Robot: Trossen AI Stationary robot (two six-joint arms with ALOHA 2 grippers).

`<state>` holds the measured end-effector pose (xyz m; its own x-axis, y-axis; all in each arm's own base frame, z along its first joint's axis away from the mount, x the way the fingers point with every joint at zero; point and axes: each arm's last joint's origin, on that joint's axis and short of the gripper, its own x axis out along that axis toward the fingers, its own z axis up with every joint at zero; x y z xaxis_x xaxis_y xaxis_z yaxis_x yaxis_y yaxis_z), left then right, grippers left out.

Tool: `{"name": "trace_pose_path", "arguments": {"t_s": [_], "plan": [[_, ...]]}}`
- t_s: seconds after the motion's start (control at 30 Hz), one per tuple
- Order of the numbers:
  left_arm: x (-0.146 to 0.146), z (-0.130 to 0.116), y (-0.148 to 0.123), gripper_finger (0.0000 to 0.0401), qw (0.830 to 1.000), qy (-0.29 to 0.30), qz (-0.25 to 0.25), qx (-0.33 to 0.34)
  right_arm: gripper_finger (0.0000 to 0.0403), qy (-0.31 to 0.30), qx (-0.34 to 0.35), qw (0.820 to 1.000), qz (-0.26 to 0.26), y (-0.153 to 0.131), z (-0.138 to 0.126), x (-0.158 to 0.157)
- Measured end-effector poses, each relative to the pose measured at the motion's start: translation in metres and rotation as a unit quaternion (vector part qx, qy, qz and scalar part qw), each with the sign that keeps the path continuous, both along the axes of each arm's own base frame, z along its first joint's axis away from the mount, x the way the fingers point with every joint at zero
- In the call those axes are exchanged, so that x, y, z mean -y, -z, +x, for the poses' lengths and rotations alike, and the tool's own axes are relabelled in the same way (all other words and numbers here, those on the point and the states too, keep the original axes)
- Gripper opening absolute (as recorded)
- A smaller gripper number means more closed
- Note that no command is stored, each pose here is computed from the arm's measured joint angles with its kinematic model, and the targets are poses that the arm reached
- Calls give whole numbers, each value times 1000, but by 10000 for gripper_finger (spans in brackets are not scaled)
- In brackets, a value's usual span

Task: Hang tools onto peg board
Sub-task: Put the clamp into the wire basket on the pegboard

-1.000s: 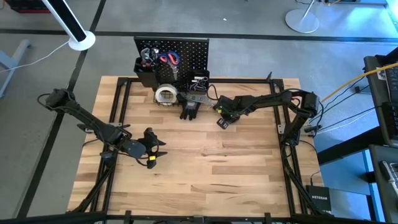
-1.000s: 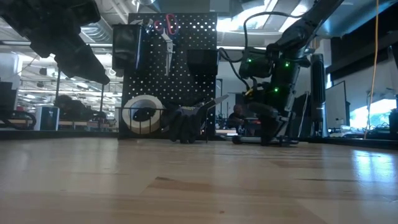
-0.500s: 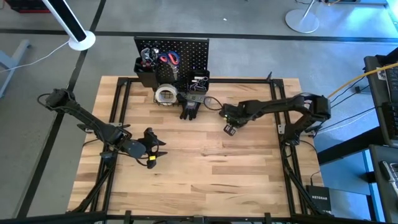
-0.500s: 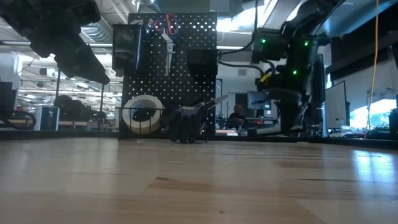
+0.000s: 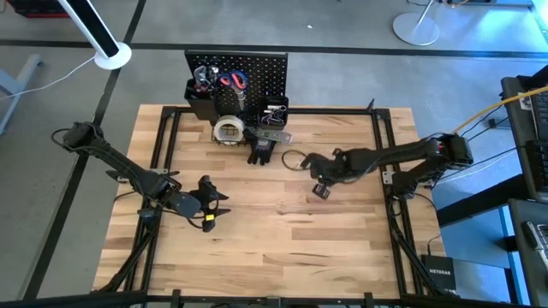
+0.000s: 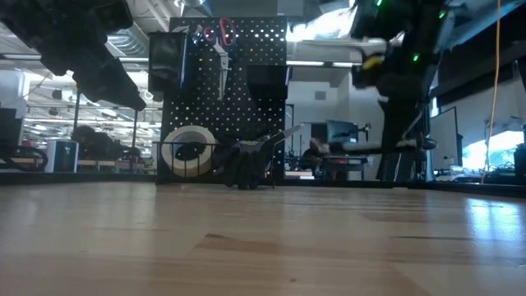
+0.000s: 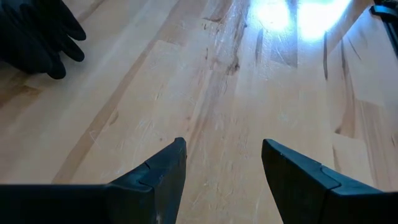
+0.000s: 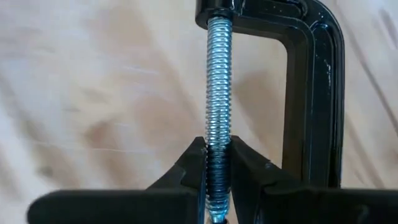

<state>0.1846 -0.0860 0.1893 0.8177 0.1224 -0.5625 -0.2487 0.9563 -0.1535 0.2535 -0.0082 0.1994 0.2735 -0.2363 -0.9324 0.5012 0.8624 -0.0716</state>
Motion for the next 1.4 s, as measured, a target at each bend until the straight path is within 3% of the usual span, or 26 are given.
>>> {"name": "trace_pose_path", "arguments": {"t_s": [0.2,0.37,0.57,0.8,1.13,1.4], "plan": [[1,3,-4,196,1000,8,19,20,47,-93,97,991,1,-8,17,-39],[2,9,-10,196,995,39,77,56,47,-200,190,961,11,-8,40,-64],[2,28,-5,187,977,82,182,70,47,-275,263,923,56,1,65,-74],[3,50,6,178,951,113,273,85,47,-313,288,899,103,18,80,-81],[12,64,5,178,945,166,261,103,47,-322,300,890,117,24,85,-83],[16,53,12,178,940,184,286,40,47,-318,296,893,116,25,85,-82]]}}
